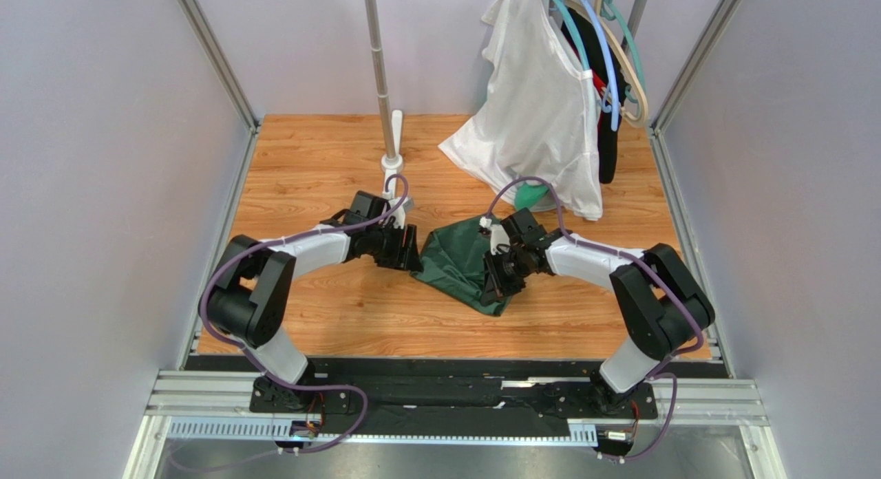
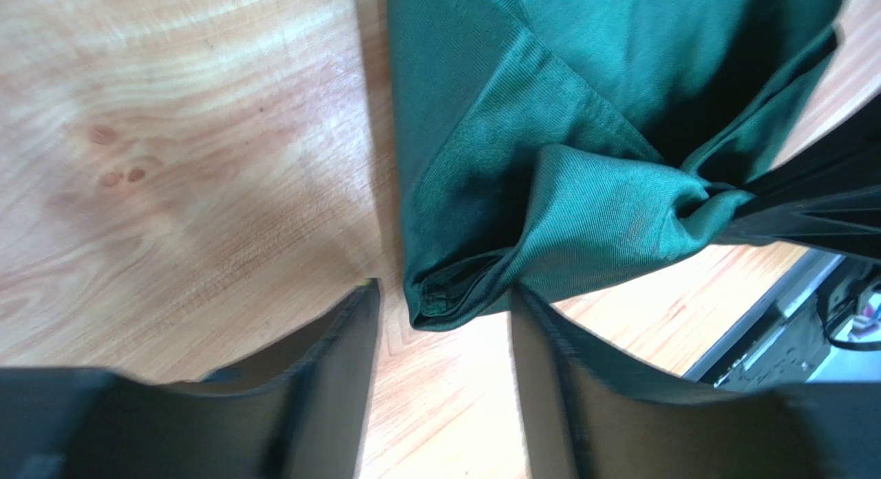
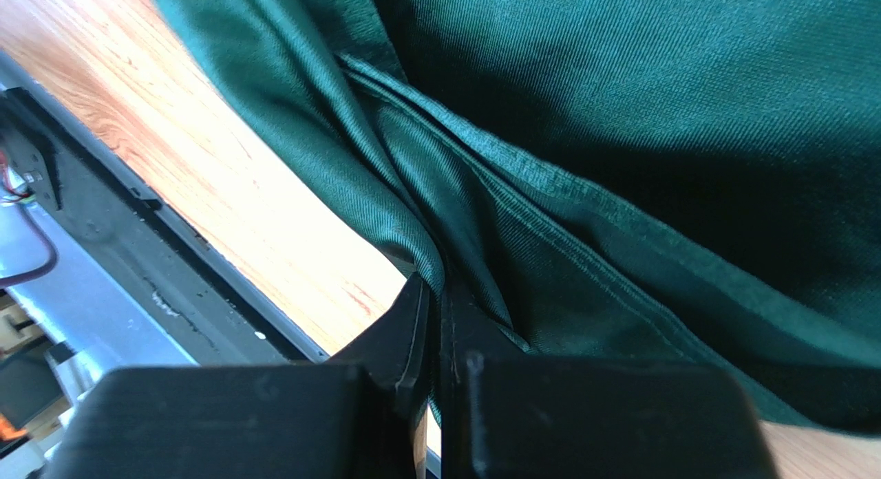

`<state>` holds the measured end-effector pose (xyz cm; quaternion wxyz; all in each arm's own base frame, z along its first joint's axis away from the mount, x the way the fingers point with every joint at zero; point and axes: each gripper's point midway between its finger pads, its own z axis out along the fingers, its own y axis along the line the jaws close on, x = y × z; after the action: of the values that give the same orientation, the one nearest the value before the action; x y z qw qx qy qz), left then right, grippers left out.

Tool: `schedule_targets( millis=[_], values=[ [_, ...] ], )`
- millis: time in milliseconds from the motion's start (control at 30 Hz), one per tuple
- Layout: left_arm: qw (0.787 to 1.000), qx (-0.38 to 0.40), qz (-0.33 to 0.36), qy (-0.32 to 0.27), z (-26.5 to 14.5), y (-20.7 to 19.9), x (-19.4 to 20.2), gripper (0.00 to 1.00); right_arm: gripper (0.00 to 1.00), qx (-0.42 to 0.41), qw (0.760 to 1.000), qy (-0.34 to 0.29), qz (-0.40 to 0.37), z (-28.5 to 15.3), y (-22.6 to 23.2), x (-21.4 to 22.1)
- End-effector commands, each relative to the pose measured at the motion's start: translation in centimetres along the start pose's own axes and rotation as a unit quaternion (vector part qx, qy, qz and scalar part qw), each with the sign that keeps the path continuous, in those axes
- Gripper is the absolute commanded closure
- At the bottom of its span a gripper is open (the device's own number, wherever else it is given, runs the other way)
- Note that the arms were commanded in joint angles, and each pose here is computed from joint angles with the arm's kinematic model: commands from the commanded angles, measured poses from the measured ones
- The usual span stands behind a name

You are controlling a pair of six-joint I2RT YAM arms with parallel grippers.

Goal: Fold the napkin, place the utensils inside, and roll it up
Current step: Roll the napkin with the utensil

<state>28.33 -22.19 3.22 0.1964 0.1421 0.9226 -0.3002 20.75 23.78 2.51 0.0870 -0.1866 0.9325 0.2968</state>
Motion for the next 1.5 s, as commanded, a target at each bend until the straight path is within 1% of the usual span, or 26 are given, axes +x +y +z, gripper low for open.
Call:
schedule_targets(
  millis=[0, 133, 200, 300, 367, 467, 500, 567, 600, 667, 733, 833, 867, 900, 967, 1000, 1067, 1100, 1200, 1433, 1467],
  values=[
    [0.998, 0.028, 0.015, -0.055, -1.0, -1.2, -2.2, 0.39, 1.00, 0.000, 1.000, 0.007, -0.004, 0.6, -0.8, -0.1],
    [0.997, 0.047, 0.008, -0.053, -0.6, -1.1, -2.1, 0.37, 1.00, -0.008, 1.000, 0.016, 0.001, 0.9, -0.9, 0.2],
    [0.996, 0.059, 0.005, -0.061, -0.7, -1.3, -2.3, 0.36, 1.00, -0.011, 1.000, 0.017, 0.001, 0.9, -0.9, 0.1],
    [0.992, 0.084, 0.023, -0.088, -1.4, -2.3, -3.3, 0.35, 1.00, -0.014, 1.000, 0.019, 0.003, 1.0, -0.9, 0.1],
    [0.991, 0.090, 0.033, -0.095, -1.7, -2.6, -3.2, 0.35, 1.00, -0.012, 1.000, 0.016, 0.004, 0.9, -0.9, -0.1],
    [0.986, 0.092, 0.054, -0.128, -2.8, -3.1, -3.5, 0.35, 1.00, -0.010, 1.000, 0.010, 0.001, 0.7, -0.8, -0.4],
    [0.982, 0.094, 0.068, -0.149, -3.8, -3.7, -4.1, 0.35, 1.00, -0.011, 1.000, 0.009, 0.000, 0.6, -0.8, -0.5],
    [0.977, 0.082, 0.087, -0.179, -4.6, -3.5, -4.3, 0.35, 1.00, -0.012, 1.000, 0.010, 0.000, 0.6, -0.7, -0.5],
    [0.969, 0.080, 0.104, -0.208, -6.0, -4.1, -5.0, 0.35, 1.00, -0.013, 1.000, 0.012, 0.000, 0.6, -0.7, -0.4],
    [0.959, 0.070, 0.123, -0.244, -7.0, -4.1, -5.4, 0.35, 1.00, -0.019, 1.000, 0.016, 0.000, 0.6, -0.5, -0.3],
    [0.939, 0.092, 0.167, -0.288, -8.8, -5.9, -6.2, 0.34, 1.00, -0.026, 0.999, 0.020, 0.000, 0.6, -0.3, -0.2],
    [0.923, 0.141, 0.214, -0.287, -8.7, -8.1, -5.0, 0.33, 1.00, -0.038, 0.999, 0.026, -0.004, 0.6, -0.1, -0.1],
    [0.919, 0.161, 0.231, -0.274, -8.1, -9.6, -4.4, 0.33, 1.00, -0.042, 0.999, 0.027, -0.002, 0.5, -0.1, -0.1],
    [0.922, 0.169, 0.235, -0.257, -7.2, -9.8, -3.8, 0.33, 1.00, -0.049, 0.998, 0.029, -0.007, 0.5, 0.0, -0.1],
    [0.914, 0.198, 0.261, -0.239, -6.4, -11.5, -3.1, 0.34, 1.00, -0.066, 0.997, 0.037, -0.008, 0.3, 0.4, 0.1],
    [0.915, 0.207, 0.264, -0.226, -5.7, -11.8, -2.6, 0.34, 1.00, -0.070, 0.997, 0.039, -0.009, 0.3, 0.4, 0.1],
    [0.909, 0.218, 0.281, -0.218, -5.0, -12.5, -2.5, 0.34, 1.00, -0.083, 0.995, 0.051, -0.013, 0.2, 0.5, 0.6],
    [0.910, 0.224, 0.285, -0.202, -4.0, -12.5, -1.9, 0.34, 1.00, -0.088, 0.995, 0.052, -0.013, 0.2, 0.6, 0.6],
    [0.906, 0.248, 0.291, -0.180, -3.1, -13.2, -1.5, 0.35, 1.00, -0.100, 0.993, 0.059, -0.010, 0.1, 0.6, 0.9],
    [0.896, 0.257, 0.319, -0.174, -1.5, -14.1, -1.4, 0.36, 1.00, -0.112, 0.992, 0.060, -0.009, -0.1, 0.7, 0.9],
    [0.896, 0.259, 0.318, -0.167, -1.0, -14.0, -1.2, 0.36, 1.00, -0.112, 0.992, 0.060, -0.008, -0.1, 0.7, 0.8]
  ],
)
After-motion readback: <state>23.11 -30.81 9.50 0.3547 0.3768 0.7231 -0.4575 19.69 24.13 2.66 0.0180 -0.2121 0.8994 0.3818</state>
